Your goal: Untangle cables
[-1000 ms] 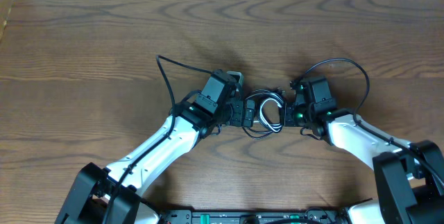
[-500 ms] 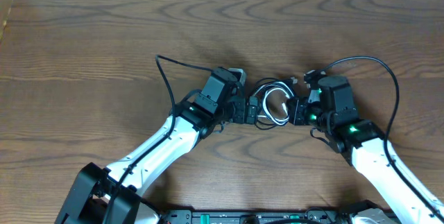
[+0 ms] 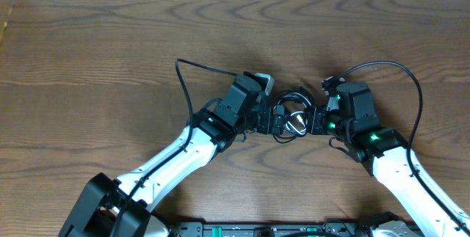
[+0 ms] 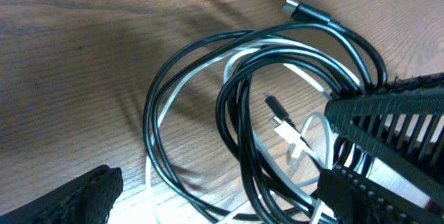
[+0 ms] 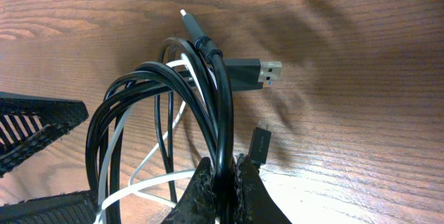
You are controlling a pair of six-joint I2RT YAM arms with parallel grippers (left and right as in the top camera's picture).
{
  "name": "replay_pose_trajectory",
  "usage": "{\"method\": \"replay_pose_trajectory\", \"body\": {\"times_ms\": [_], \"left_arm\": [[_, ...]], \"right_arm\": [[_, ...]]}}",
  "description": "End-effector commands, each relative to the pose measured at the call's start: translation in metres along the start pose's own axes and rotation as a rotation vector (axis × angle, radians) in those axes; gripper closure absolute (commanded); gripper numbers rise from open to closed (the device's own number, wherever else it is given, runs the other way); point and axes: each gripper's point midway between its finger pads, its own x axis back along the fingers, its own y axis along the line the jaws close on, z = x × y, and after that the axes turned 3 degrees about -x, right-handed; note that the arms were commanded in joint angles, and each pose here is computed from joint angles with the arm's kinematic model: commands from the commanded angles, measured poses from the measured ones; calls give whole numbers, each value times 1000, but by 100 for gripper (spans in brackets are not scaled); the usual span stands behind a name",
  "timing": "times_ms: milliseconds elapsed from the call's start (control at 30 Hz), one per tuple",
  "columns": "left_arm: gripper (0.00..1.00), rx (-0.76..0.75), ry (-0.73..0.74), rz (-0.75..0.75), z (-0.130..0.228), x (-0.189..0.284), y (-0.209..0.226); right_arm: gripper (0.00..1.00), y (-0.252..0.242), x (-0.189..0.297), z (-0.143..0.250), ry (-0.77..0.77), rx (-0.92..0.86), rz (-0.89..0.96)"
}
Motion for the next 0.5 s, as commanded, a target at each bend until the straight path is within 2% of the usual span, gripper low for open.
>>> {"method": "replay_pose_trajectory", "body": {"times_ms": [0, 233, 467], "left_arm": [[4, 15, -1, 31, -2, -1, -8], [3, 28, -3, 32, -3, -1, -9], [3, 16, 3, 30, 1, -11, -10]], "right_arm": [[99, 14, 4, -3, 1, -7, -55], [99, 21, 4, -3, 3, -9, -93], [99, 43, 8, -6, 8, 9, -205]]}}
